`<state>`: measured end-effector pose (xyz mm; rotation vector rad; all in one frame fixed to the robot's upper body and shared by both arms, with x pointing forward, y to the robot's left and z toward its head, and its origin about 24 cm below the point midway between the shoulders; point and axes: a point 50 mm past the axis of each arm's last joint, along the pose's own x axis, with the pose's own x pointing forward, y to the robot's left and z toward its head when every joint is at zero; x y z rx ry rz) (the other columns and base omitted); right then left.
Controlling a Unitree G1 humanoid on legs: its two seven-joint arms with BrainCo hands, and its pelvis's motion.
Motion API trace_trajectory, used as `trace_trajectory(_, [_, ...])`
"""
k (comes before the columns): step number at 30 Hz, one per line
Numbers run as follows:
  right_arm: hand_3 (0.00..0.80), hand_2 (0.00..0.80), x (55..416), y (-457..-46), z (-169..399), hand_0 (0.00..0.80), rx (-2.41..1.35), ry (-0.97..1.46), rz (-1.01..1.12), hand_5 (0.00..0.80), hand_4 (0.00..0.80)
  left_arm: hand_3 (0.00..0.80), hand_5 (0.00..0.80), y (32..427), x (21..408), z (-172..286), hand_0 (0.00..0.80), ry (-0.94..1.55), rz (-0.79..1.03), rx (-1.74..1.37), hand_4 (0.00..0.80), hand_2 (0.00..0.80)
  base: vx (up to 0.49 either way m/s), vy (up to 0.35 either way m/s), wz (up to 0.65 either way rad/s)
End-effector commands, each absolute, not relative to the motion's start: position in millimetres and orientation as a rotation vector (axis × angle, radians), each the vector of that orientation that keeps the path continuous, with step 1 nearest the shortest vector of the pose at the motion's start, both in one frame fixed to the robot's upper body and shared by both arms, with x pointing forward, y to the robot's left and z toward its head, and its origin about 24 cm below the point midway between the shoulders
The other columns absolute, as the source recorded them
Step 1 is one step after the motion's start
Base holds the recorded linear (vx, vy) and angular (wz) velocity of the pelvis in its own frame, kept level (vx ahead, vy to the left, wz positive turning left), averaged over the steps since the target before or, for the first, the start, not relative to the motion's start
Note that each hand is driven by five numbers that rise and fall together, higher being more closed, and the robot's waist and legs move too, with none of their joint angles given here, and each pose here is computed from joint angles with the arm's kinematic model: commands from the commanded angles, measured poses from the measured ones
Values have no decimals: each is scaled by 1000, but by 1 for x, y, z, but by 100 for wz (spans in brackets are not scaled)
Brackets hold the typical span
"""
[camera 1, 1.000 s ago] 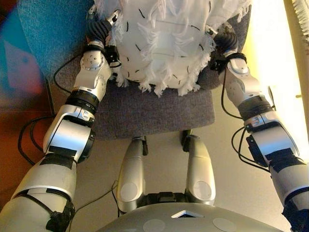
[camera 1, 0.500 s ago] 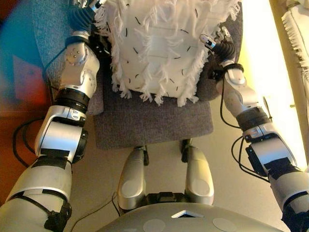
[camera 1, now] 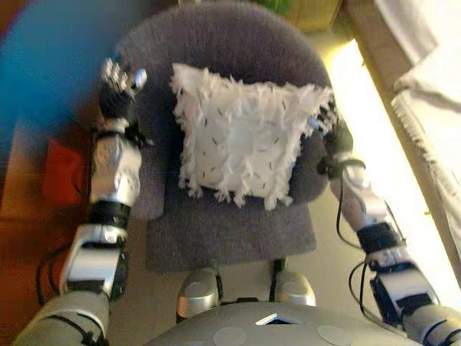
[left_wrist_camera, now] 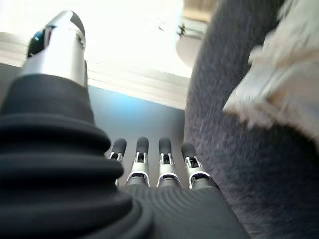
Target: Pick up the cushion and take it to the sofa
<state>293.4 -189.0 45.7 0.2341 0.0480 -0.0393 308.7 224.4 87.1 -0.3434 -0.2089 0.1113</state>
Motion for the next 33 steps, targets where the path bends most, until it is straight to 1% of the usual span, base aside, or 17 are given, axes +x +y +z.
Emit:
trace_trajectory(1, [0,0,278,-199,53,0,297,-60,-34,0,0,0,0,233,295,78,0,-224,93,-342,0,0,50,-32,-1])
trace_trajectory(5, [0,0,259,-188,37,0,358,-14,52,0,0,0,0,229,270,55,0,-143,33,-408,0,0,19,-32,-1])
trace_trajectory(7, [0,0,252,-186,31,0,386,6,63,0,0,0,0,228,260,52,0,-130,13,-400,0,0,-4,-35,-1])
trace_trajectory(11, [0,0,229,-186,11,0,512,76,69,0,0,0,0,239,234,37,0,-110,49,-405,0,0,-16,-28,1])
trace_trajectory(15, [0,0,210,-190,-6,0,484,141,33,0,0,0,0,240,212,23,0,-59,96,-452,0,0,-31,-14,-1])
trace_trajectory(19, [0,0,206,-188,-11,0,458,173,63,0,0,0,0,232,209,13,0,14,58,-431,0,0,-41,-31,-2])
trace_trajectory(22, [0,0,212,-186,-7,0,363,156,81,0,0,0,0,226,214,12,0,42,29,-405,0,0,-29,-35,0])
trace_trajectory(24, [0,0,216,-182,-3,0,377,142,91,0,0,0,0,222,217,13,0,47,3,-385,0,0,-36,-37,0])
trace_trajectory(28, [0,0,221,-177,-6,0,371,143,32,0,0,0,0,213,223,11,0,70,-25,-384,0,0,-43,-27,-1])
trace_trajectory(33, [0,0,216,-165,-11,0,337,181,108,0,0,0,0,206,224,9,0,79,-36,-403,0,0,-53,4,0])
